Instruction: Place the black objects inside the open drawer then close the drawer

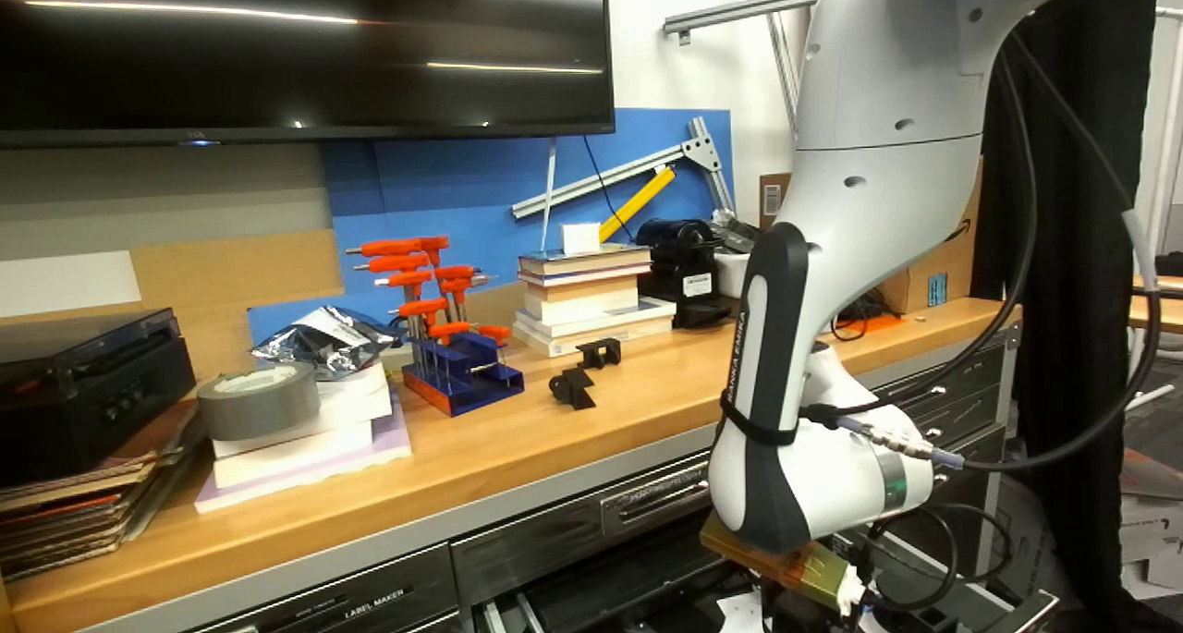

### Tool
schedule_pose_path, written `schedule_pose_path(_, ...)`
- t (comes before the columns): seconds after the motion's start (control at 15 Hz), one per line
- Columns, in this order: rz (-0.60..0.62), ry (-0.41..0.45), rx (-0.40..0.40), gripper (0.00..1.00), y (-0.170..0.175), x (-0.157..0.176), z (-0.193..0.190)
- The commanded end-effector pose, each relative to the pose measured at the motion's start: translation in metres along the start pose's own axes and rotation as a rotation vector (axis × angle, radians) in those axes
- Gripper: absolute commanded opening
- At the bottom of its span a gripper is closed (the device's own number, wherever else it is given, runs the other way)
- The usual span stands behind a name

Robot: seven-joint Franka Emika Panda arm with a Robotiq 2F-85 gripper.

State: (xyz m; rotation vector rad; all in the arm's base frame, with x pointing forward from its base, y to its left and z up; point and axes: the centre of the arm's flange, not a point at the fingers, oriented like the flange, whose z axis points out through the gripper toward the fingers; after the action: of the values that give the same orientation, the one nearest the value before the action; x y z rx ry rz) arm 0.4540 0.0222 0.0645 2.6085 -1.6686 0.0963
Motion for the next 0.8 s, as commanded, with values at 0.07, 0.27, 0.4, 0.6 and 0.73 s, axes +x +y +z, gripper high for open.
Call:
schedule_pose_path(0.07, 0.008, 0.070, -0.007, 1.00, -0.006, 0.003, -0.019)
schedule_pose_path(0.27, -0.029, 0.131, -0.017, 1.00, -0.008, 0.010, -0.044)
schedule_pose_path(0.4, -0.067, 0.160, -0.018, 1.00, -0.012, 0.017, -0.063)
schedule_pose_path(0.6, -0.142, 0.176, -0.014, 1.00, -0.021, 0.027, -0.094)
schedule_pose_path(0.73, -0.187, 0.182, -0.010, 1.00, -0.025, 0.033, -0.112)
